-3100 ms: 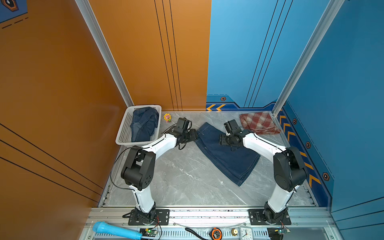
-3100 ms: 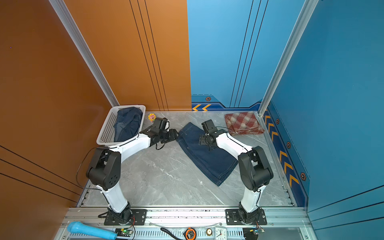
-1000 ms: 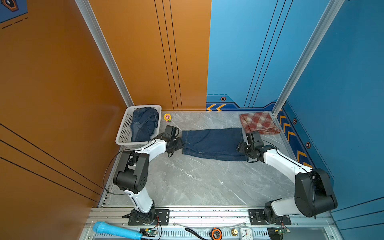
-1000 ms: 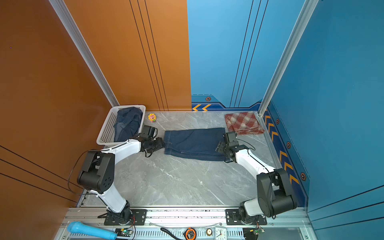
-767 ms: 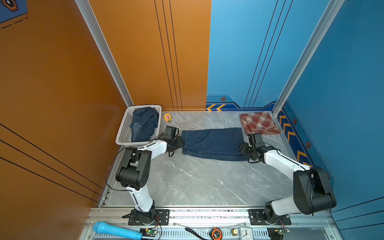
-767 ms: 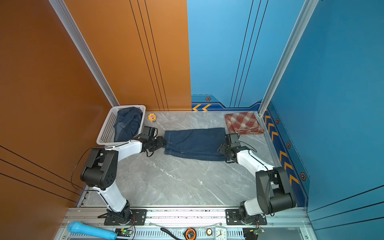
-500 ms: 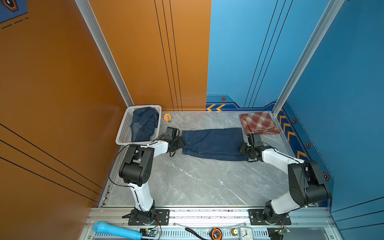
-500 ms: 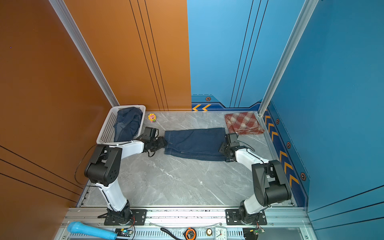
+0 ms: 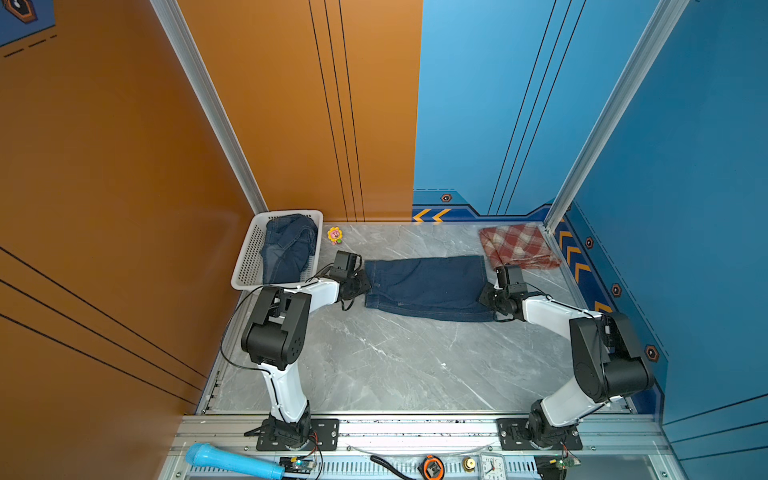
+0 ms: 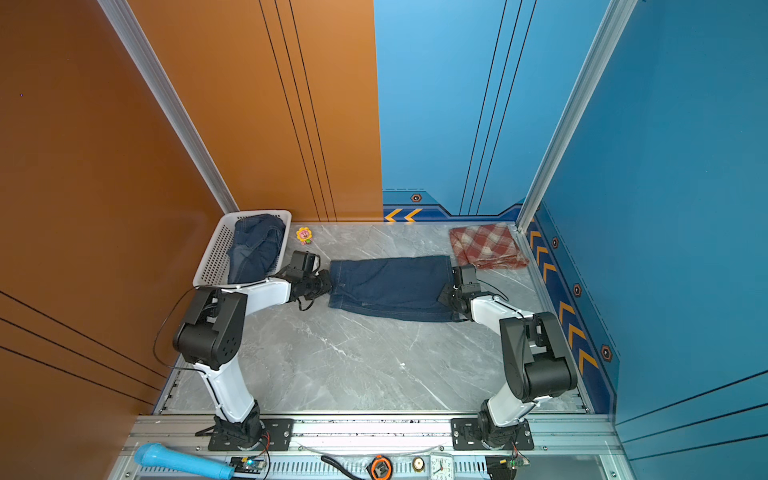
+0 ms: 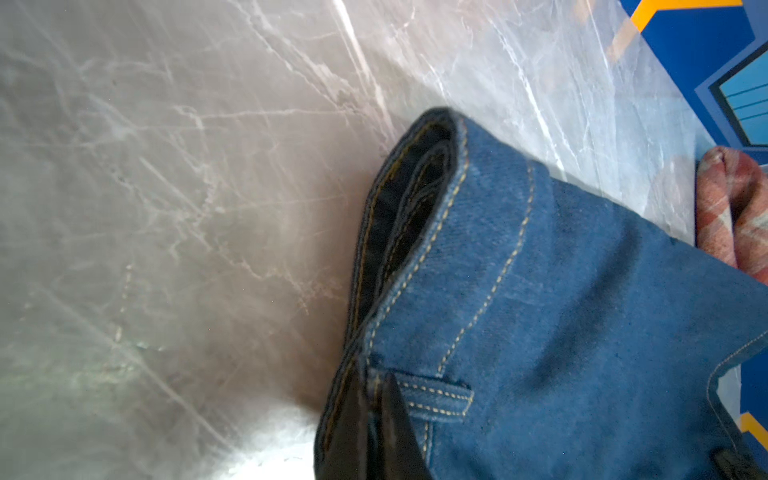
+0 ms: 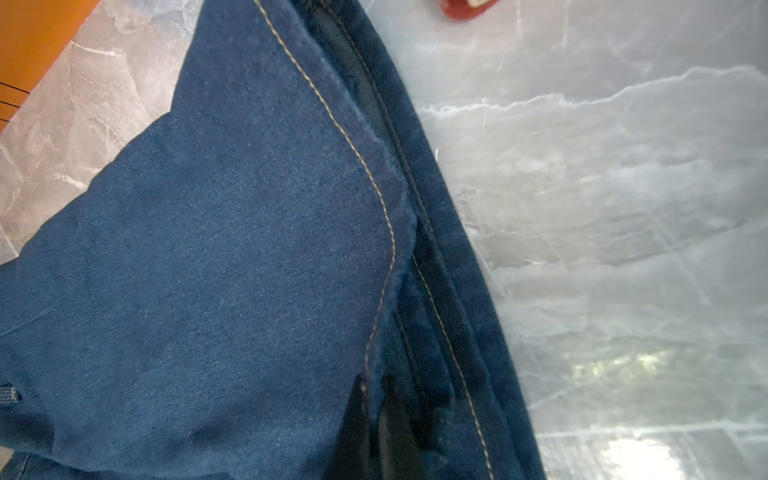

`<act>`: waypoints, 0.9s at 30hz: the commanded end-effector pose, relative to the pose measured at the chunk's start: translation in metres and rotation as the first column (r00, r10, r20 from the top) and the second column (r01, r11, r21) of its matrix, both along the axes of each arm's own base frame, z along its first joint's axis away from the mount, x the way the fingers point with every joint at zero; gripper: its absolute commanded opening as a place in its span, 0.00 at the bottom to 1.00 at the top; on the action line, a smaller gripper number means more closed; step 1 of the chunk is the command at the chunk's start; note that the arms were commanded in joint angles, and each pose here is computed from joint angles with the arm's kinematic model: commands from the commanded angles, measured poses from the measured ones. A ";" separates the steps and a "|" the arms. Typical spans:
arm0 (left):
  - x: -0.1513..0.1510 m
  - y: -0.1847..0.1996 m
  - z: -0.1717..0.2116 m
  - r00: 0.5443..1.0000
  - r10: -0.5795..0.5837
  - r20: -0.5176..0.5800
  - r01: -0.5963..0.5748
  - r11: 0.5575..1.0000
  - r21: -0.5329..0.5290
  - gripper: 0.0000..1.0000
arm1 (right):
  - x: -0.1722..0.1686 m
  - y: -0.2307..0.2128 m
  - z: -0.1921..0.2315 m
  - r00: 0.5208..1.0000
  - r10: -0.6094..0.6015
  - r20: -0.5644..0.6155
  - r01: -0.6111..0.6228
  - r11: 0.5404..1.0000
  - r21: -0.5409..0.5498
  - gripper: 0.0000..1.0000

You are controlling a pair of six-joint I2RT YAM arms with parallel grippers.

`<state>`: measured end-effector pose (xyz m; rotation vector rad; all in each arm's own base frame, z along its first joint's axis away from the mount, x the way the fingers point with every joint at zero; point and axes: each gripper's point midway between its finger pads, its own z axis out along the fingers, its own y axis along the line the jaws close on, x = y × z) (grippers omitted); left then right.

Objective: Fold and stack the skirts

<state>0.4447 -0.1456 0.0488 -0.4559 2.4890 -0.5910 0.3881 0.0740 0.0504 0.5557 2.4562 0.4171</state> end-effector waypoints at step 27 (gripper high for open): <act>-0.070 -0.028 0.045 0.989 -0.140 -0.053 0.145 0.983 0.111 0.00 | -0.023 -0.031 0.065 0.996 -0.045 0.079 0.046 0.999 -0.008 0.00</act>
